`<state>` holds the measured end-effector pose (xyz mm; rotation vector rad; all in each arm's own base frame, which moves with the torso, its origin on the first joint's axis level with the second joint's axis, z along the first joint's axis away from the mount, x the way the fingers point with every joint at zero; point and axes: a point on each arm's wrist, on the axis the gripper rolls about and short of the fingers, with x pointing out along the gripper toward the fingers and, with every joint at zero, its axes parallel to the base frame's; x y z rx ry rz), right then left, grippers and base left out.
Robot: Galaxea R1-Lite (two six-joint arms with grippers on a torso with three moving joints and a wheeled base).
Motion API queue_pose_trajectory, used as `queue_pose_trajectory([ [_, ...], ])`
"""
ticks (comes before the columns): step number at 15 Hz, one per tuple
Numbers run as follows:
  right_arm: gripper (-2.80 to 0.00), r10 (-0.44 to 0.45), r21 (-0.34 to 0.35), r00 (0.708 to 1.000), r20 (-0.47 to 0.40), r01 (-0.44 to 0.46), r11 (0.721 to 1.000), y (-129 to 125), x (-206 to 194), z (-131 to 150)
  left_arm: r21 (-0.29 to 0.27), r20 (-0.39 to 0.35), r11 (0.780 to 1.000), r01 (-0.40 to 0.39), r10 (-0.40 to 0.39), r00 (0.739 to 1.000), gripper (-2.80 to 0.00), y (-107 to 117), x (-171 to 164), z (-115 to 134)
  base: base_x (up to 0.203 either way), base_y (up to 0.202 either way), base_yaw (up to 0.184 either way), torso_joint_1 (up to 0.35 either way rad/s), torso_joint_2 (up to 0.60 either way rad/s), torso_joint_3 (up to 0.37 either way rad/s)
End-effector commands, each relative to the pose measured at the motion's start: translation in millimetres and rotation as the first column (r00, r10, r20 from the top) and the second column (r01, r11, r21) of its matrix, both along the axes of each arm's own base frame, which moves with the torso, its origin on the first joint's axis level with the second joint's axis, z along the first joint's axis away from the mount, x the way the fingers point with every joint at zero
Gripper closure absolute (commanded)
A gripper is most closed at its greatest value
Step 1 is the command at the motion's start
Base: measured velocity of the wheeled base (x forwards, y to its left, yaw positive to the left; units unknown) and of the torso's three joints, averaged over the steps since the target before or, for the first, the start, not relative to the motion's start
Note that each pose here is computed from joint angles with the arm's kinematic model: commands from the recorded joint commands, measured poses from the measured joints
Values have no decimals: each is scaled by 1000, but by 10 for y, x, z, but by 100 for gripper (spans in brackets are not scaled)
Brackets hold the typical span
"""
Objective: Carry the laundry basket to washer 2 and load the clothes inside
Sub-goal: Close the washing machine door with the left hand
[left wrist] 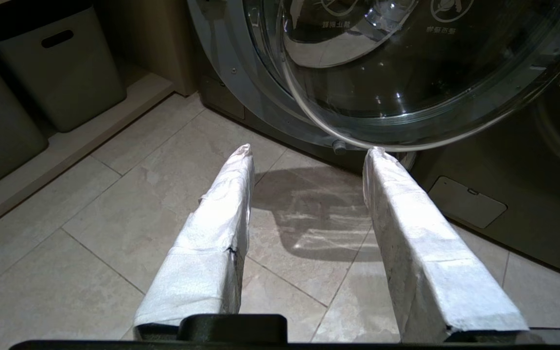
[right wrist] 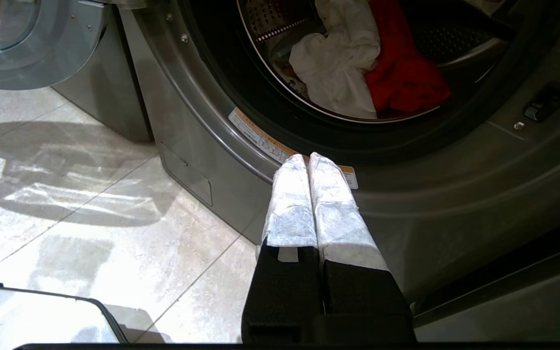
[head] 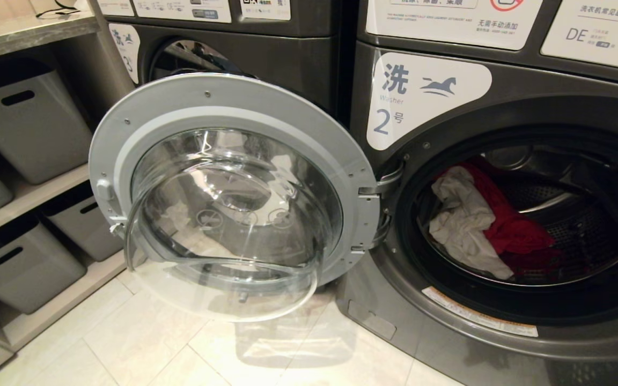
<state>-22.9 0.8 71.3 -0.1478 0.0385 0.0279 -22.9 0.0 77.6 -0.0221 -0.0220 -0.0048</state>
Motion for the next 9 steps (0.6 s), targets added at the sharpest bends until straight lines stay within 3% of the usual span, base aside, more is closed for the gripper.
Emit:
queue_pose_trajectory([
  [1,0,-2,1,1000,-12,2,1000,-1,8,-26,-1,-8,1000,0,0,1000,0,0,7,-20,0,0,0,0,0,0],
  [9,0,-1,3,1000,-10,1,1000,0,7,-21,4,-7,1000,0,0,1000,0,0,7,-19,-1,1,-8,1,1,-1],
])
